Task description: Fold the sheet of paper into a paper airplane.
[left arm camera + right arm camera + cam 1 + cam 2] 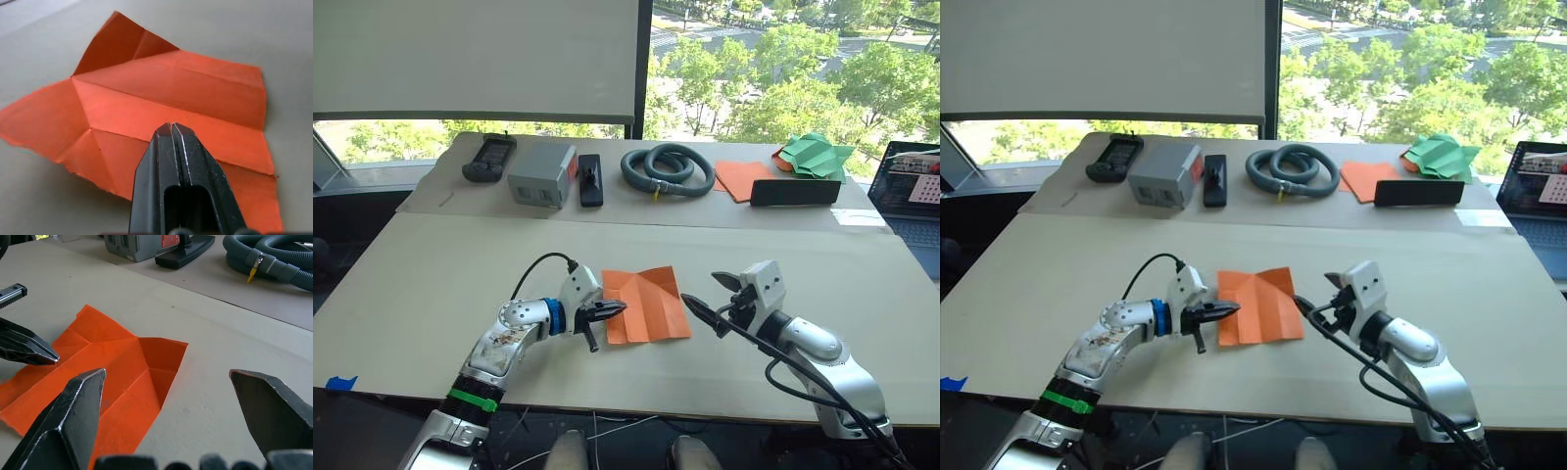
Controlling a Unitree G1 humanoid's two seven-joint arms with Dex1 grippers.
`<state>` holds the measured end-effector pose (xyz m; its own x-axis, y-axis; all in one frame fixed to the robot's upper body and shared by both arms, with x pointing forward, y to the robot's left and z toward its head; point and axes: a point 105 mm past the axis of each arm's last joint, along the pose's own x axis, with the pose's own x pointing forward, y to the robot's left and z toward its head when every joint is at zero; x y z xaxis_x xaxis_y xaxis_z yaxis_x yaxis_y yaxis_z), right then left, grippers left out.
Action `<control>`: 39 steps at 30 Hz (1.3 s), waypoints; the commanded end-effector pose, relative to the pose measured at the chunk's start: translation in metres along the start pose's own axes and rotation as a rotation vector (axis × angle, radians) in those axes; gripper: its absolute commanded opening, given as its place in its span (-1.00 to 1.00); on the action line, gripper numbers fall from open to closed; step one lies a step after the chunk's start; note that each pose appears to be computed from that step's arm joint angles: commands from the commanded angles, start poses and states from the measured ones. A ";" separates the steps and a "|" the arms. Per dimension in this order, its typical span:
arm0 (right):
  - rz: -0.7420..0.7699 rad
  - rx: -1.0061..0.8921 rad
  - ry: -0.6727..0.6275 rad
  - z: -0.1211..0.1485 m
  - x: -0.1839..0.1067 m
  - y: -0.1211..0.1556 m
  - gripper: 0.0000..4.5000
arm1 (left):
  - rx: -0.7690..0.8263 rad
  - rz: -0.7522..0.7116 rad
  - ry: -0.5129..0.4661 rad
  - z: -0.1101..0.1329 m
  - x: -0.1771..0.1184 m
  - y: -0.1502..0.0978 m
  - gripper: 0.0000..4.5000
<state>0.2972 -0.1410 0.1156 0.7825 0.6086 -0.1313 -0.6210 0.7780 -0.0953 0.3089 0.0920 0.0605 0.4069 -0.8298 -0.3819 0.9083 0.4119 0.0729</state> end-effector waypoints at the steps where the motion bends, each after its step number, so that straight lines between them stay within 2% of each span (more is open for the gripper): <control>1: 0.029 -0.035 -0.026 0.013 0.000 0.006 1.00 | 0.042 -0.011 0.136 -0.028 -0.004 -0.004 -0.98; 3: 0.040 -0.036 -0.013 0.011 0.001 0.009 1.00 | 0.059 -0.024 0.192 -0.041 -0.008 -0.007 -0.98; 5: 0.054 -0.049 0.027 0.004 -0.002 0.008 0.76 | 0.060 -0.044 0.248 -0.056 -0.010 -0.014 -1.00; 7: 0.063 -0.066 0.073 -0.002 -0.005 0.007 0.47 | 0.067 -0.051 0.282 -0.063 -0.012 -0.018 -1.00; 11: 0.053 -0.134 0.204 -0.018 -0.009 -0.002 -0.16 | 0.078 -0.056 0.286 -0.065 -0.015 -0.020 -1.00; 16: 0.085 -0.179 0.352 -0.049 -0.014 -0.001 -0.94 | 0.083 -0.055 0.295 -0.068 -0.015 -0.021 -1.00; 17: 0.096 -0.174 0.359 -0.052 -0.013 0.001 -0.99 | 0.082 -0.055 0.291 -0.067 -0.014 -0.021 -1.00; 22: 0.159 -0.164 0.373 -0.064 -0.004 0.018 -0.99 | 0.088 -0.055 0.289 -0.066 -0.014 -0.020 -1.00; 27: 0.200 -0.122 0.285 -0.060 0.021 0.036 -0.99 | 0.104 -0.064 0.292 -0.063 -0.013 -0.017 -1.00; 35: 0.188 0.041 0.005 -0.006 0.047 0.037 -0.99 | 0.120 -0.061 0.297 -0.059 -0.015 -0.009 -1.00; 39: 0.270 0.065 -0.062 0.015 0.055 0.057 -0.99 | 0.128 -0.055 0.299 -0.058 -0.016 -0.006 -1.00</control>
<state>0.3104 -0.0749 0.0992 0.6329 0.7600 -0.1474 -0.7674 0.6410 0.0101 0.3006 0.1039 0.0505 0.3602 -0.7790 -0.5132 0.9322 0.2792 0.2304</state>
